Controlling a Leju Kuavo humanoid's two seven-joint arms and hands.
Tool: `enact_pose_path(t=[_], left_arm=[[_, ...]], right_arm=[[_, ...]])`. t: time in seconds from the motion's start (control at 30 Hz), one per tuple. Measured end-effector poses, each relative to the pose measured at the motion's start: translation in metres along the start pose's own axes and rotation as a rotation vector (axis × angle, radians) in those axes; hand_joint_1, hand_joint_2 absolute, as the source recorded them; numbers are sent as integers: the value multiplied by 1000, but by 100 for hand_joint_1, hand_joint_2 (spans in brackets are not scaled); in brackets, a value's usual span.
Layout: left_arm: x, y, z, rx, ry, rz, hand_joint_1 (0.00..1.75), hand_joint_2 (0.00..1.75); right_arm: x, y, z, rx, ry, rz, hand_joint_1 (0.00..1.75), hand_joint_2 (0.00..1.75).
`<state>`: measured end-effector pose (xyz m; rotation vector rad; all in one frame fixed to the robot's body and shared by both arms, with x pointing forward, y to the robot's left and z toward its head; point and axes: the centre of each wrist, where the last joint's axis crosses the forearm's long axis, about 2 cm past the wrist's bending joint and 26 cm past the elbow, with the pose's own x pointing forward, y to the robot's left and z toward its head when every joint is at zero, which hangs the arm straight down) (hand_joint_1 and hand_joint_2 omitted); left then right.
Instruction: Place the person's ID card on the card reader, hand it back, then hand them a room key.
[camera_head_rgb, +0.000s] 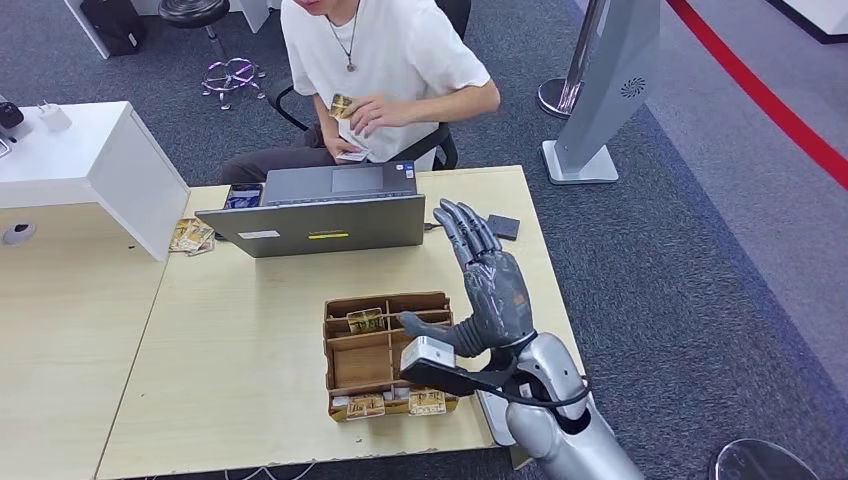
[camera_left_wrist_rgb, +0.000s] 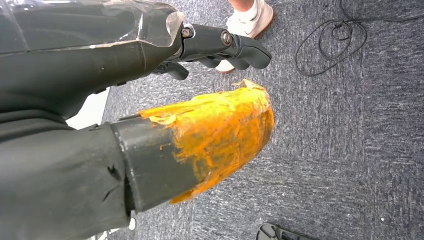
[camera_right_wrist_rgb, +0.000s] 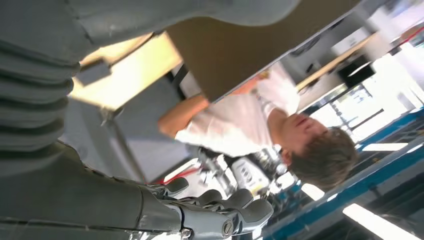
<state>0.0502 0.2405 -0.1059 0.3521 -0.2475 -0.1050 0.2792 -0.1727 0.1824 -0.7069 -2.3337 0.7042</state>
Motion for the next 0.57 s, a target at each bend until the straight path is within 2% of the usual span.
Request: enact_pose_path(t=[0.27, 0.43, 0.57], left_arm=[[-1, 0, 0, 4, -9, 8, 0, 0], [-1, 2, -1, 6, -13, 0, 0, 0], [-1, 3, -1, 9, -14, -15, 0, 0]], right_arm=[[9, -12, 13, 105, -34, -522, 0, 0], [9, -17, 28, 265, -127, -868, 0, 0], [9, -19, 41, 379, -214, -1037, 0, 0]])
